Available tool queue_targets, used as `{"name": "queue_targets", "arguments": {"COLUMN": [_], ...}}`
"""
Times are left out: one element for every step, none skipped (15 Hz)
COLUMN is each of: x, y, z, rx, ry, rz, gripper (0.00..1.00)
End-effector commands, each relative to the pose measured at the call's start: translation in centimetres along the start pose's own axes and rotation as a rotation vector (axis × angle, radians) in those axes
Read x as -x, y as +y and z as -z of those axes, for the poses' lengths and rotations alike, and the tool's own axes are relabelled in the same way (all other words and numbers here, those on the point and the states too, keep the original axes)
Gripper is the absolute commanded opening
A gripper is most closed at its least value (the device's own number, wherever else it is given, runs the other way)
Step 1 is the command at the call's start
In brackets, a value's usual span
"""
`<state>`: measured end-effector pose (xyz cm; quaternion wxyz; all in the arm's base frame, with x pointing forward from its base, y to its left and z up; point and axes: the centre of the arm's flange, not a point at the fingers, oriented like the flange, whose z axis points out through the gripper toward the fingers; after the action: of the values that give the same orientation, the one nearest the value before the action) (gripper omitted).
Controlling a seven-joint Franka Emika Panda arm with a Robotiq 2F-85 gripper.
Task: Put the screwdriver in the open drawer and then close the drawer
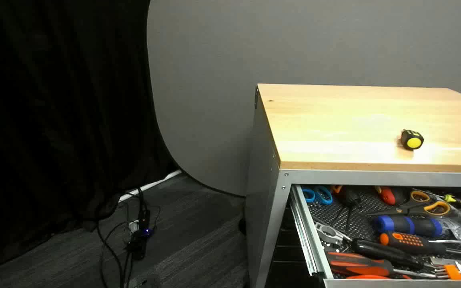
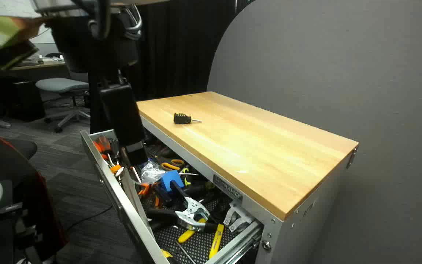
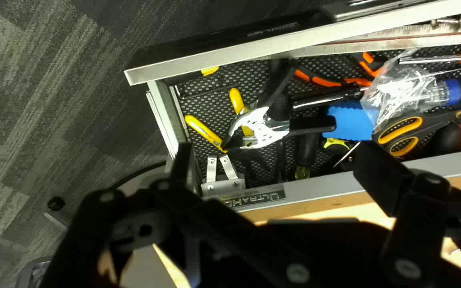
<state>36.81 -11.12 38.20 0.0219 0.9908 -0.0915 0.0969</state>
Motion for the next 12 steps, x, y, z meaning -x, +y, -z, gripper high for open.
{"name": "queue_targets", "arguments": {"x": [0.0, 0.0, 0.0, -0.1, -0.1, -0.1, -0.1, -0.1, 0.2, 1.0, 1.6, 2.1], "y": [0.0, 0.0, 0.0, 0.0, 0.0, 0.0, 0.0, 0.0, -1.1, -3.2, -4.9, -6.9], "z": [0.0, 0.1, 0.1, 0.1, 0.1, 0.1, 0.1, 0.1, 0.3, 0.5, 0.4, 0.4], "rx": [0.000, 0.000, 0.000, 0.000, 0.000, 0.000, 0.000, 0.000, 0.027, 0.046, 0.066, 0.077], "ry": [0.001, 0.002, 0.002, 0.003, 0.003, 0.003, 0.003, 0.003, 0.016, 0.042, 0.062, 0.074], "rz": [0.000, 0.000, 0.000, 0.000, 0.000, 0.000, 0.000, 0.000, -0.020, -0.042, -0.044, -0.041], "gripper": [1.00, 1.00, 1.00, 1.00, 1.00, 1.00, 1.00, 1.00, 1.00, 1.00, 1.00, 1.00]}}
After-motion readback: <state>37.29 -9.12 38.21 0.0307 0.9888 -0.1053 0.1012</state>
